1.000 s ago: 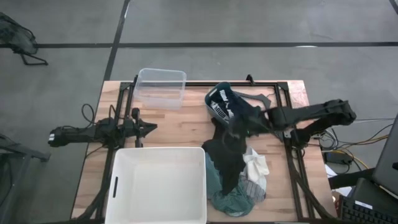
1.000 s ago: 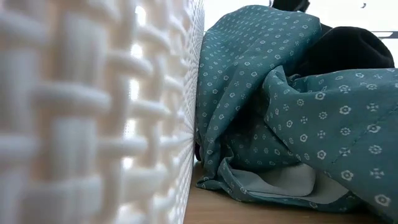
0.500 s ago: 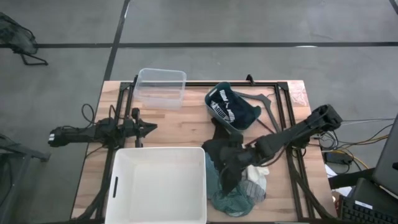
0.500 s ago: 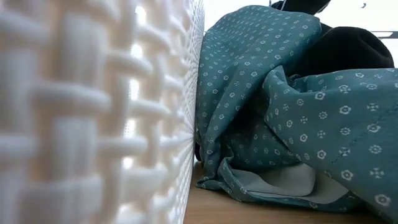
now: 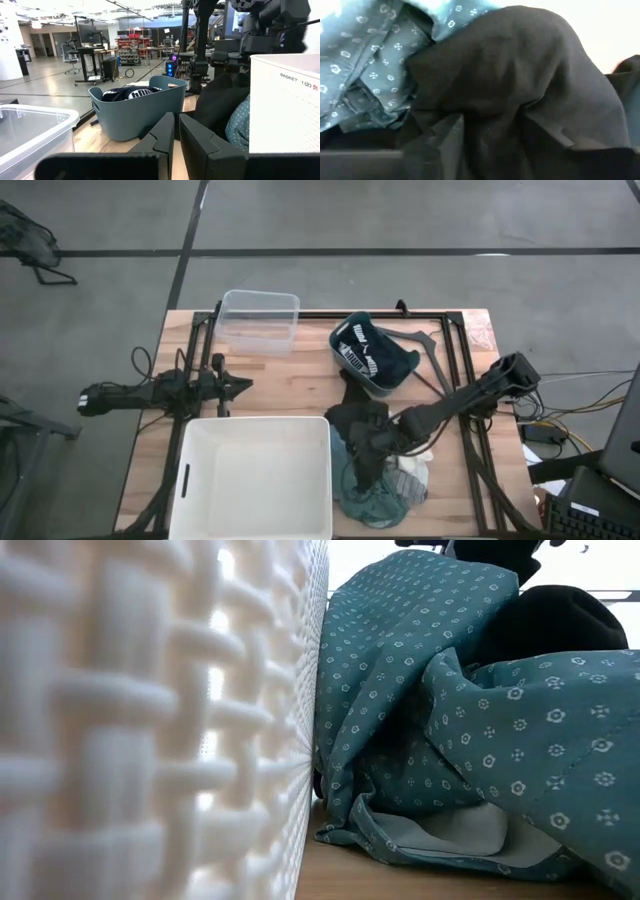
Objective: Pick & Place Cloths
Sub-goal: Put the black polo into the white bin
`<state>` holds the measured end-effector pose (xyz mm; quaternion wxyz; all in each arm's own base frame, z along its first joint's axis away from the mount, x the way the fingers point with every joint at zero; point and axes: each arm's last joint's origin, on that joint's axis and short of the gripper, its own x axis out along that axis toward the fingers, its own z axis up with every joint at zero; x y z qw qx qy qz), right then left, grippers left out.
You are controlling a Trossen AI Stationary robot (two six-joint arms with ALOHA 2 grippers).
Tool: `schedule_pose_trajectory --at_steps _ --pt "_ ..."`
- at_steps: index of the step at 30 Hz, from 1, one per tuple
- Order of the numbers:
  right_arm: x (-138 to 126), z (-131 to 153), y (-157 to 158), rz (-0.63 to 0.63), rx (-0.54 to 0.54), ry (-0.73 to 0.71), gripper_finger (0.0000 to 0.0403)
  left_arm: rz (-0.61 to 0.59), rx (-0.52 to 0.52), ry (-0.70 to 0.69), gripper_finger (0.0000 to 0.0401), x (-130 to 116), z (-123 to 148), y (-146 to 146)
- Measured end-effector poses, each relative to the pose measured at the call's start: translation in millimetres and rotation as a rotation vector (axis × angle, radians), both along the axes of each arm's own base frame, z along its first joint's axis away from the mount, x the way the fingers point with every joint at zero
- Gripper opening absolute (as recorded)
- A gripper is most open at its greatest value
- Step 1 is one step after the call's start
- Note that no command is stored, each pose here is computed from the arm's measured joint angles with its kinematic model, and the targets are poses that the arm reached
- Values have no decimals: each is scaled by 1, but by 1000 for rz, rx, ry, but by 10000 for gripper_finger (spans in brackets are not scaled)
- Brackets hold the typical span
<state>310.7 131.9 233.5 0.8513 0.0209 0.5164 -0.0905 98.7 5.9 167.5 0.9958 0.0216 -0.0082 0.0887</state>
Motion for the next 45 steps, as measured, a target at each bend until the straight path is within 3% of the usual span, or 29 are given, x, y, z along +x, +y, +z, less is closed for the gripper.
schedule_pose_trajectory --at_steps 8,19,26,45 --pt "-6 8 -3 -8 2 -1 22 0 0 0 35 0 0 0" --pt "-23 52 -13 -51 -28 -122 19 0 0 0 35 0 0 0" --pt "-44 97 -26 -98 -107 -195 18 0 0 1 35 0 0 0" --pt "-93 273 -54 -48 -235 -710 18 0 0 2 35 0 0 0"
